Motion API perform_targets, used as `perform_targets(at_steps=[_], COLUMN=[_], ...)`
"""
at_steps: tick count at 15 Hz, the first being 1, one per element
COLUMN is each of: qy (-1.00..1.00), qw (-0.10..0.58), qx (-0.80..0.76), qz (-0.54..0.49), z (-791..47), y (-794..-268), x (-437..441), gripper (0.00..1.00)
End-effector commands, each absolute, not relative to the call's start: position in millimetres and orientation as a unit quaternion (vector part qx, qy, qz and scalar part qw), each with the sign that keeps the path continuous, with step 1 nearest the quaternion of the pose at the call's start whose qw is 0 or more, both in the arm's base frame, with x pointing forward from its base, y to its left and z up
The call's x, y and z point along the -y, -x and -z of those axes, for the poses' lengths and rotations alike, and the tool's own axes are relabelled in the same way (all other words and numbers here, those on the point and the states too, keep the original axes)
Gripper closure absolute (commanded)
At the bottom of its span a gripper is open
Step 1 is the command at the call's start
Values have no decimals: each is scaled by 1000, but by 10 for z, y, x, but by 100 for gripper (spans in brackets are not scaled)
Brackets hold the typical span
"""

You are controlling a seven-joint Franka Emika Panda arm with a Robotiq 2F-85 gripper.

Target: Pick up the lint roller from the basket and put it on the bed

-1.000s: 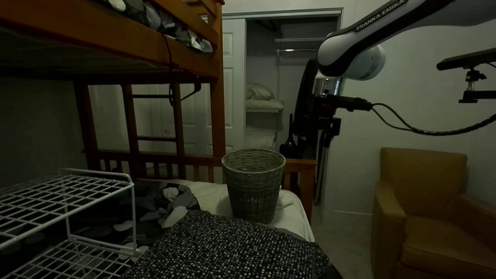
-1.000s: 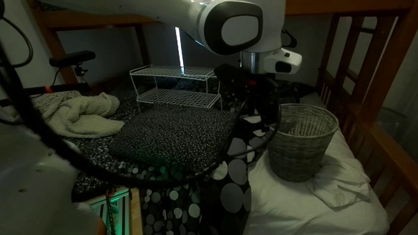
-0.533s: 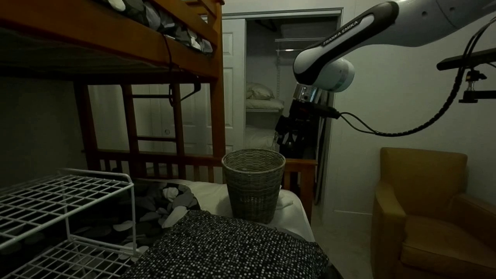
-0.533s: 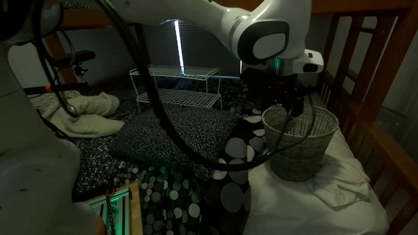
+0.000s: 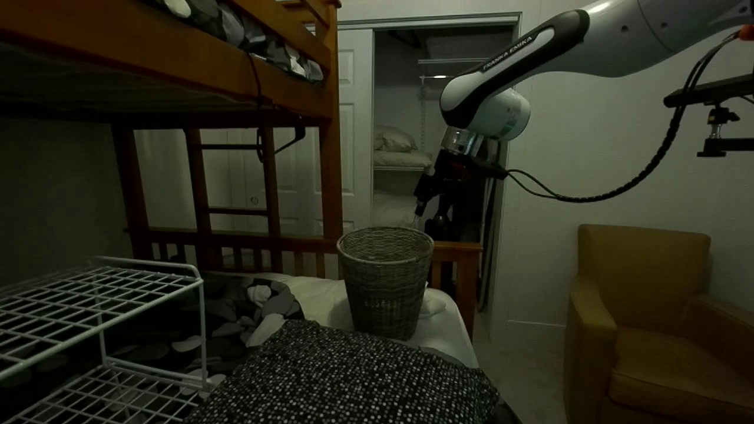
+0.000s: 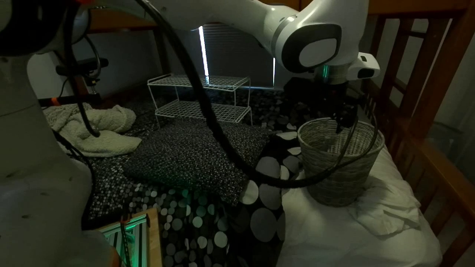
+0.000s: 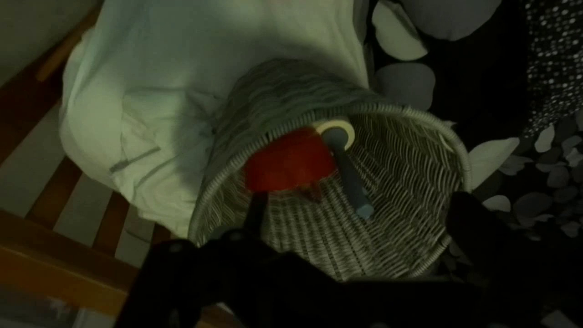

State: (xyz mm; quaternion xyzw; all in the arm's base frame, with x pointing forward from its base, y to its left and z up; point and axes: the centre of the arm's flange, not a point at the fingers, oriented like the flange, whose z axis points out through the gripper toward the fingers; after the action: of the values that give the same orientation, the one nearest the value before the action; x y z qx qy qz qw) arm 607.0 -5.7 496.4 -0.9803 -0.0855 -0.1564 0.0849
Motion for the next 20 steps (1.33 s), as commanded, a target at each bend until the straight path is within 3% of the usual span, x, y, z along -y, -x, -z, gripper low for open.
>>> perform_targets(at_steps=[1, 5, 11, 12, 20], qy=[965, 940, 897, 913, 905], qw=[58, 66, -2, 17, -15], qx=[178, 288, 426, 386, 400], qz=[183, 172, 121, 131, 146], z=[-4687, -4283, -4020, -3994, -3869], y=[-6503, -6978, -7403, -7146, -7175], x=[-386, -976, -752, -874, -1053], gripper=[0, 0, 0, 0, 0])
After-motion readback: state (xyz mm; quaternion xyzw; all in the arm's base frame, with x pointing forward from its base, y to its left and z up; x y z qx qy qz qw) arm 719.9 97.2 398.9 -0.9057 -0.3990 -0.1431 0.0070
